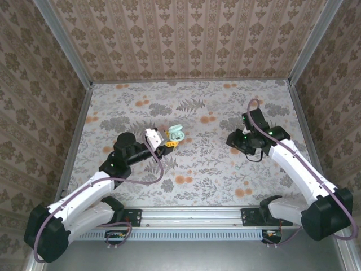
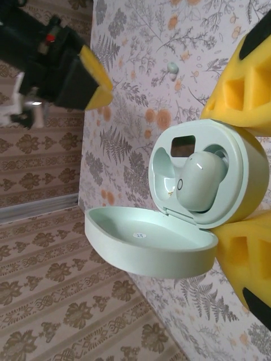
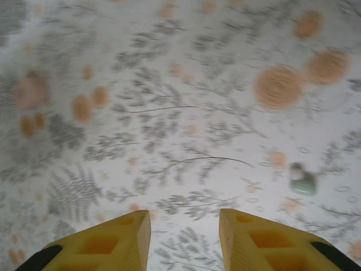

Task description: Insert the wireless bluetooth earbuds into the charging case

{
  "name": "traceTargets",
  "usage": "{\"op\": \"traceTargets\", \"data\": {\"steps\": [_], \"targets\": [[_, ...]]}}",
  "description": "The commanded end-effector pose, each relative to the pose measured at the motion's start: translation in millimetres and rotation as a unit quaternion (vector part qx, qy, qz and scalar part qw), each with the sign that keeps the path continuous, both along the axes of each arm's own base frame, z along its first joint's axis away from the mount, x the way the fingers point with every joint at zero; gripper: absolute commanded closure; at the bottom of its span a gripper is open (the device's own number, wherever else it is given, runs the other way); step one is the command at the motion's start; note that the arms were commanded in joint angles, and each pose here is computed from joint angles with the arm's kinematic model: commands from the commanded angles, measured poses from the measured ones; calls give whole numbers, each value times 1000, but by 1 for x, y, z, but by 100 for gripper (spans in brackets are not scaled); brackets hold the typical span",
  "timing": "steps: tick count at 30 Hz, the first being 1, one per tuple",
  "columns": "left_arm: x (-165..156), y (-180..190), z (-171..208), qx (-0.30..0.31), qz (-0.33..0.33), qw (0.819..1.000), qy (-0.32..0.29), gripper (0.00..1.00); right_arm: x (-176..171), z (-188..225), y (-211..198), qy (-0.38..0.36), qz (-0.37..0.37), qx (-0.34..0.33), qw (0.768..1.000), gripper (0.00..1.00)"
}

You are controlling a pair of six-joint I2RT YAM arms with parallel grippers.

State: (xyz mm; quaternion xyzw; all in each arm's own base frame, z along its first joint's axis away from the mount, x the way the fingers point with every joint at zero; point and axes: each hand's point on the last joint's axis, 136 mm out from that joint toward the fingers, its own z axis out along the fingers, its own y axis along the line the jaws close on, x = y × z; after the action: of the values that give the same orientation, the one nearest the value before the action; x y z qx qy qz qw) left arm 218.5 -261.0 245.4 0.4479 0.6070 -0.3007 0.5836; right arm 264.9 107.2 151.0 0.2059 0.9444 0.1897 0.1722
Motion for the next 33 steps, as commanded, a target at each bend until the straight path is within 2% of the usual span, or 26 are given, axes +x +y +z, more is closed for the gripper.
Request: {"op": "traceTargets", "data": {"steps": [1,9,19,27,33], "targets": [[1,1,12,-3,6,999,-41,100,-12,-21,-14,32,-7,4,999,60],[1,1,14,13,8,998,-54,100,-23,-68,-50,91,-44,-13,995,57],[4,0,-1,32,8,999,-31,100,-24,-94,-78,113,-78,-17,990,59],[4,-5,-7,34,-1,999,-15,100,-11,-104,-73,116,-76,4,990,71],[6,-4,-10,35,2,999,-9,100,-23,-101,-54,124,-57,12,991,76]]}}
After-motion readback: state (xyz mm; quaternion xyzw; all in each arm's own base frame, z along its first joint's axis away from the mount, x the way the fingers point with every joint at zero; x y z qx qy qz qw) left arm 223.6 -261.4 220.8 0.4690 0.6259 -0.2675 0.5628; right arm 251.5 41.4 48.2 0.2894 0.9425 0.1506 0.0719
